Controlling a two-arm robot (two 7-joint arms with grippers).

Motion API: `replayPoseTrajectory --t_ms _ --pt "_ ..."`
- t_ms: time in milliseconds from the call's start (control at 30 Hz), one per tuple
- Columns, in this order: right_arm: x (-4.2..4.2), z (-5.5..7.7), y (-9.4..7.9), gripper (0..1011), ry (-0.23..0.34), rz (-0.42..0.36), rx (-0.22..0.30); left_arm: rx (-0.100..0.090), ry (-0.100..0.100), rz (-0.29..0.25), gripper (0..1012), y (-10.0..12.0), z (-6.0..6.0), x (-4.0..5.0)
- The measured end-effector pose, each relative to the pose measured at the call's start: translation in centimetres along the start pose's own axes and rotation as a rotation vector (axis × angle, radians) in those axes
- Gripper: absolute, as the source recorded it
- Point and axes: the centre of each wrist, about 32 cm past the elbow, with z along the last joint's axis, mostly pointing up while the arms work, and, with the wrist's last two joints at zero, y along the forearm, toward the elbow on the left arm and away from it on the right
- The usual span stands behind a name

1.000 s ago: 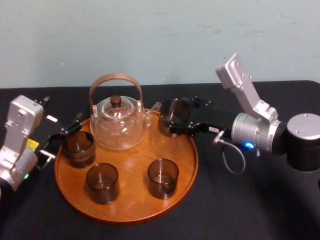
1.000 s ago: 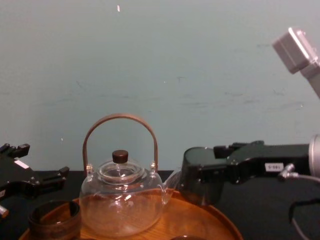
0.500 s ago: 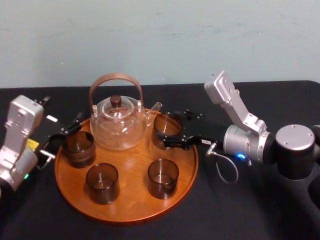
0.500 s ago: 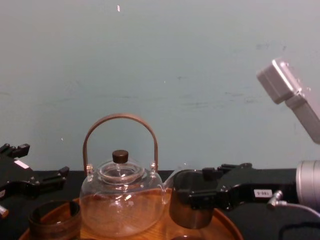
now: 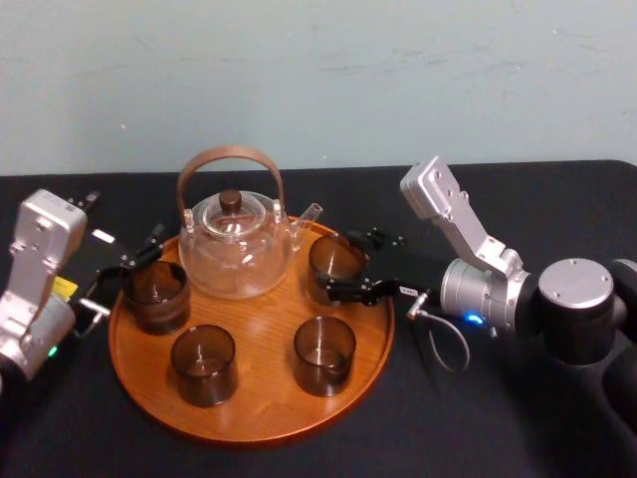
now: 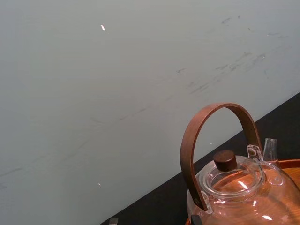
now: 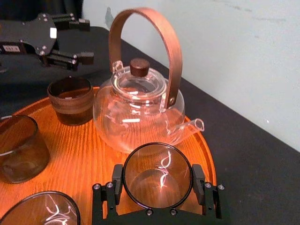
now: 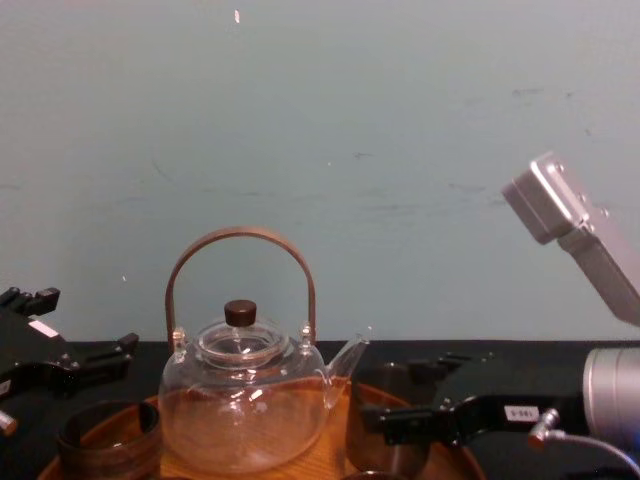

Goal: Pick up the glass from the table and place it on the tray.

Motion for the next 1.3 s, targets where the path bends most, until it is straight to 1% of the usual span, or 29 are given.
replayPoseTrajectory --t_ms 200,533,567,600,733,1300 --pt "0.03 -0.49 0.11 894 0.002 -0.005 -0.016 0.0 0.0 0.0 1001 0.0 0.0 0.0" --pt "-0.06 -0.76 0.23 895 -0.008 -0.012 -0.033 0.0 0.0 0.0 1001 0.0 0.0 0.0" --pt "-0.06 -0.76 0.23 902 -0.008 -0.012 -0.033 0.0 0.0 0.0 1001 0.0 0.0 0.0" --pt "-0.05 -0.75 0.23 935 -0.007 -0.012 -0.032 0.0 0.0 0.0 1001 0.0 0.0 0.0" --pt "-0.05 -0.75 0.22 1002 -0.006 -0.012 -0.032 0.0 0.0 0.0 1001 0.0 0.0 0.0" --pt "-0.02 -0.73 0.2 1002 -0.004 -0.011 -0.031 0.0 0.0 0.0 1001 0.0 0.0 0.0"
